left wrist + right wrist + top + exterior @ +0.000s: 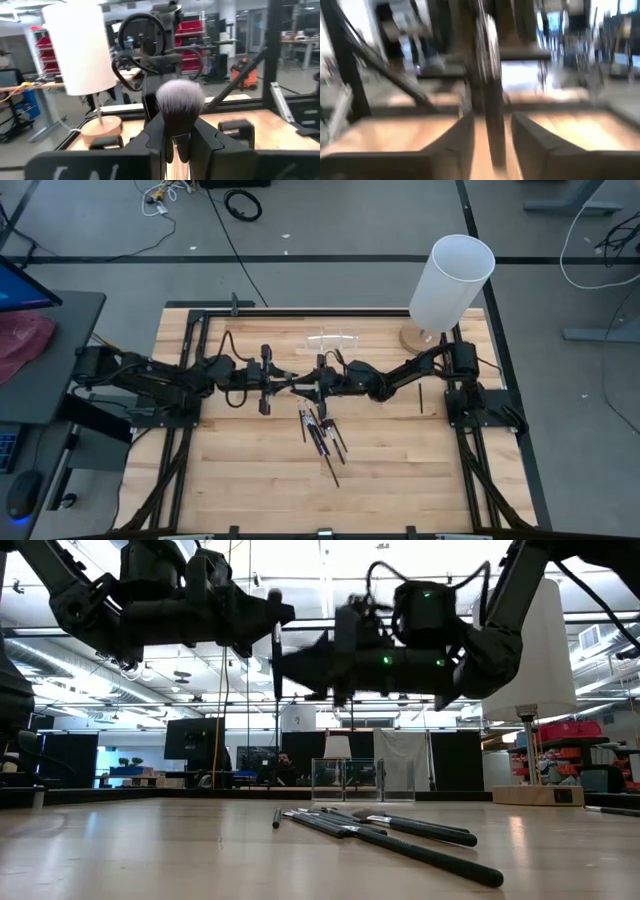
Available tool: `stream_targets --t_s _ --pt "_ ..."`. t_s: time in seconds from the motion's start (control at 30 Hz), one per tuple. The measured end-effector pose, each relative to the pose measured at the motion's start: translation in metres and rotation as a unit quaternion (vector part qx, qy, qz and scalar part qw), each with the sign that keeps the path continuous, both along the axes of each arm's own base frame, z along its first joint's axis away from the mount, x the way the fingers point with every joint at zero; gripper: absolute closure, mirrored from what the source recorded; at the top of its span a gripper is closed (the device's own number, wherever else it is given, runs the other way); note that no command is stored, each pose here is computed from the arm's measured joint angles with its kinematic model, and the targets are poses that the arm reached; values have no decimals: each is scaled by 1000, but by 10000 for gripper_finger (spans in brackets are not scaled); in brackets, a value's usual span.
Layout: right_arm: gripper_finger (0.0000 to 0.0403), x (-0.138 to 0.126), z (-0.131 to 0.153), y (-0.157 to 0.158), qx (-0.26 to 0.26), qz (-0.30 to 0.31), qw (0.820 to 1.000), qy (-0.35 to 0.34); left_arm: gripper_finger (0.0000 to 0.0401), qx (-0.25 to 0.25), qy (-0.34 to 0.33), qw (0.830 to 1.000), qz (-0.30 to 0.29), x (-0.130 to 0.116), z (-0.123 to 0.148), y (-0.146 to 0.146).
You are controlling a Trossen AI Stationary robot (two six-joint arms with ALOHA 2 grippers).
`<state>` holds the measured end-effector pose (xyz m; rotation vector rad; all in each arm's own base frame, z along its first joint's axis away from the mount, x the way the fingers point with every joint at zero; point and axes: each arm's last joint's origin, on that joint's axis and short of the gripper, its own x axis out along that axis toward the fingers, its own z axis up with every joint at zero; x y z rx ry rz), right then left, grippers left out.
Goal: Pick & Place Makeup Supplies
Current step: Put the black makeup brush into the transparent organizer
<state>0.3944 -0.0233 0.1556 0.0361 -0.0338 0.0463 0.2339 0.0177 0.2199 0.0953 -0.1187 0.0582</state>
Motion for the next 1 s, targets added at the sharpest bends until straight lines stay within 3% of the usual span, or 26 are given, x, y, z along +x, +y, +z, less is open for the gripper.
stream_targets --t_s 0.17,0.3,0.43,0.63,1.0 --pt "189 -23 12 -9 20 -47 988 143 349 -4 -2 999 52 -1 0 14" --pt "169 -51 22 -8 30 -138 965 221 349 -4 -13 995 95 6 8 36" --pt "176 -77 17 4 35 -191 959 205 349 0 -6 994 110 32 13 67" --pt "199 -100 7 18 75 -185 973 118 349 -2 16 991 135 72 4 120" --pt "225 -107 7 32 65 -158 982 83 349 -34 59 976 205 71 -32 176"
